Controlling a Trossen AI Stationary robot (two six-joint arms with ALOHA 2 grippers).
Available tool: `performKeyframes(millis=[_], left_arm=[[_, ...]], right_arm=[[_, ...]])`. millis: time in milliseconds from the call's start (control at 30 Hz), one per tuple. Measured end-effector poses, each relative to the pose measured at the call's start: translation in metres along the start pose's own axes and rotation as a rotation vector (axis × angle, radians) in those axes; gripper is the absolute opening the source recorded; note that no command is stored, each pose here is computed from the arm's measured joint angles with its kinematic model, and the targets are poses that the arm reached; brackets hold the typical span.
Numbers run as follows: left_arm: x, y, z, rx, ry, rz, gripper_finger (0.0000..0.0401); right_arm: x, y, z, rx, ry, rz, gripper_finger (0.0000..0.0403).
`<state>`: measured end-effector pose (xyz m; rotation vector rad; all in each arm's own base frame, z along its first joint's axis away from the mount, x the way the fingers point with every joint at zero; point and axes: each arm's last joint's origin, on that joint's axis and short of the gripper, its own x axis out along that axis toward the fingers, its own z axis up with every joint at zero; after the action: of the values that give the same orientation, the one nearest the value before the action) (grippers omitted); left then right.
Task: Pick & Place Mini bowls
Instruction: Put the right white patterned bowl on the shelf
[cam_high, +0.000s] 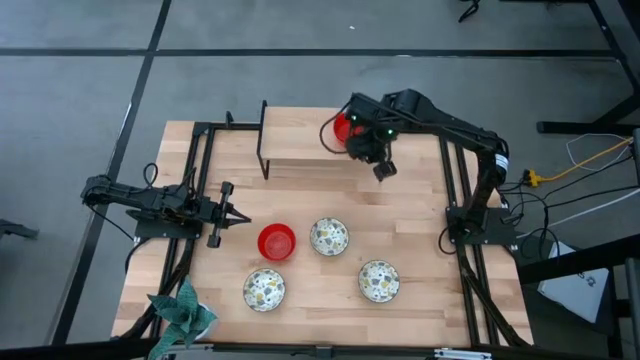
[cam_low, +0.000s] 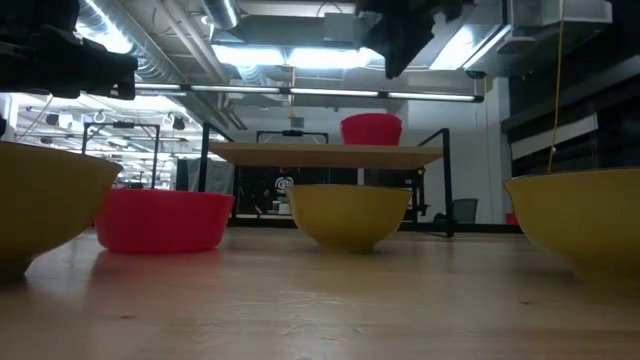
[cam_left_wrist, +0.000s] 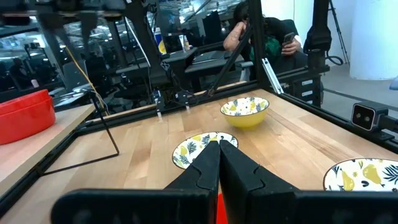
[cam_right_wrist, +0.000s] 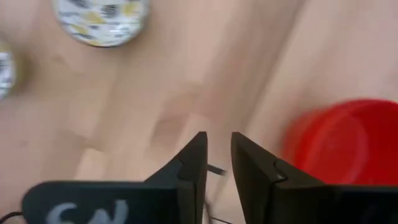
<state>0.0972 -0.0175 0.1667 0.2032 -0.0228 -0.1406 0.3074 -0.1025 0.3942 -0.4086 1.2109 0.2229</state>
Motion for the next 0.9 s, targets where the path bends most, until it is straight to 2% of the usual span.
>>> performKeyframes(millis=[167,367,600,900], left_arm=[[0.0,0.0,0.0,0.0,0.0,0.0,0.0004],[0.0,0.0,0.0,0.0,-0.001,0.0,0.0004],[0.0,0.0,0.0,0.0,0.0,0.0,0.0004],[0.0,0.0,0.0,0.0,0.0,0.0,0.0004]], right_arm=[[0.001,0.024,0.014,-0.052,-0.015,0.109,0.0074],[0.001,0.053,0.033,-0.064,-0.029,0.163,0.0074],[0.001,0.088,0.051,-0.145,-0.047,0.218,0.0074],[0.036,0.142,0.054,-0.223,0.023,0.299,0.0074]])
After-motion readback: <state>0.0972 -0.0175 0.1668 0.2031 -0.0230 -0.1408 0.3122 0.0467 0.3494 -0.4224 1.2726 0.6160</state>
